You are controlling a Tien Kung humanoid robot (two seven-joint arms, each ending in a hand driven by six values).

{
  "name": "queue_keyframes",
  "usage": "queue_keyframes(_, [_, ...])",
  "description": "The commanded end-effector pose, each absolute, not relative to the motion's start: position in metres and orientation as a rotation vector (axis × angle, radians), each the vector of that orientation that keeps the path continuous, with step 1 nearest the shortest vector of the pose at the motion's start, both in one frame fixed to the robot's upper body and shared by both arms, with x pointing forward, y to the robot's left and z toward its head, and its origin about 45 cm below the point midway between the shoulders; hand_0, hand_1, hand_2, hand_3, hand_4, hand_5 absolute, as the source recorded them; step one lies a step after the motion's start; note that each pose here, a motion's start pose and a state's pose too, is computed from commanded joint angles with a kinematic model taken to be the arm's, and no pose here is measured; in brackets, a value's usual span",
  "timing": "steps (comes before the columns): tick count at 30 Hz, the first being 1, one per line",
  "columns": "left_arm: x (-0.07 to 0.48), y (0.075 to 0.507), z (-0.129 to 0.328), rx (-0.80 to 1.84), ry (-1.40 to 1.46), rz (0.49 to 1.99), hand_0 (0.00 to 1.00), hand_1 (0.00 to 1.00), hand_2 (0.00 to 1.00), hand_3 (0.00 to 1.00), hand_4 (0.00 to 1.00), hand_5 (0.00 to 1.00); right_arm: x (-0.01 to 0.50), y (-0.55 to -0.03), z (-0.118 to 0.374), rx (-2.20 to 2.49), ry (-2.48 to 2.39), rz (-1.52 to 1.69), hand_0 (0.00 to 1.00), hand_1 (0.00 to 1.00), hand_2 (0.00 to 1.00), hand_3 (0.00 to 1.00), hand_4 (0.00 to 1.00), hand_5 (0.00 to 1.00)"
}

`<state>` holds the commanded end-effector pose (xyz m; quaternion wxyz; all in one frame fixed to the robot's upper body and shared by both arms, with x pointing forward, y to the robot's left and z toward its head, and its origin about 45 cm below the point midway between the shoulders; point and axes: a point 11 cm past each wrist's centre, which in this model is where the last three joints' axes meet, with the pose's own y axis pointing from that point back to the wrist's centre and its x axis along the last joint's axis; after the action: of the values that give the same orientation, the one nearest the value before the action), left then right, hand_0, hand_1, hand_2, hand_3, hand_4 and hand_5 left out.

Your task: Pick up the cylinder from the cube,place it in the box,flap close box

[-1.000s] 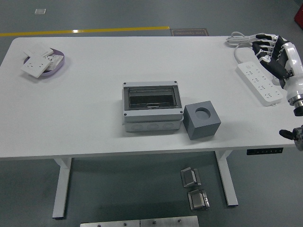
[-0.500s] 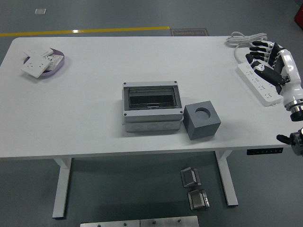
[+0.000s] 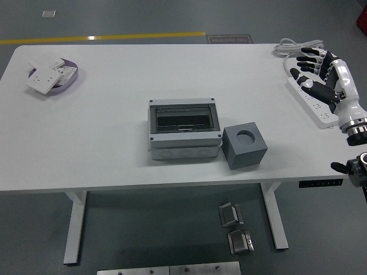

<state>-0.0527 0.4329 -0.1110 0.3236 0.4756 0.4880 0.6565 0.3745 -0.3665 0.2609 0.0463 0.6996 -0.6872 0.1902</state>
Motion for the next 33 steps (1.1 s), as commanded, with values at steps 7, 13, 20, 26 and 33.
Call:
queue_keyframes(7, [-0.049, 0.434, -0.111, 1.244, 1.274, 1.724, 0.587, 0.63, 0.61, 0.613, 0.653, 0.184, 0.376, -0.368, 0.261, 2.125, -2.092, 0.582, 0.705, 0.682, 0.682, 0.739, 0.79, 0.195])
queue_keyframes(13, [-0.049, 0.435, -0.11, 1.247, 1.271, 1.725, 0.588, 0.63, 0.61, 0.613, 0.653, 0.183, 0.382, -0.369, 0.26, 2.118, -2.042, 0.57, 0.704, 0.681, 0.683, 0.735, 0.782, 0.185])
queue_keyframes(20, [-0.049, 0.437, -0.11, 1.248, 1.268, 1.73, 0.587, 0.63, 0.611, 0.613, 0.653, 0.182, 0.384, -0.367, 0.259, 2.119, -2.022, 0.564, 0.701, 0.681, 0.678, 0.728, 0.78, 0.195])
queue_keyframes(26, [-0.051, 0.437, -0.109, 1.251, 1.271, 1.73, 0.587, 0.63, 0.61, 0.614, 0.653, 0.182, 0.385, -0.368, 0.258, 2.117, -2.028, 0.558, 0.703, 0.679, 0.678, 0.726, 0.784, 0.201])
queue_keyframes(33, [-0.056, 0.438, -0.109, 1.255, 1.276, 1.732, 0.588, 0.63, 0.611, 0.615, 0.653, 0.181, 0.39, -0.363, 0.25, 2.168, -2.047, 0.5, 0.703, 0.68, 0.677, 0.725, 0.787, 0.204])
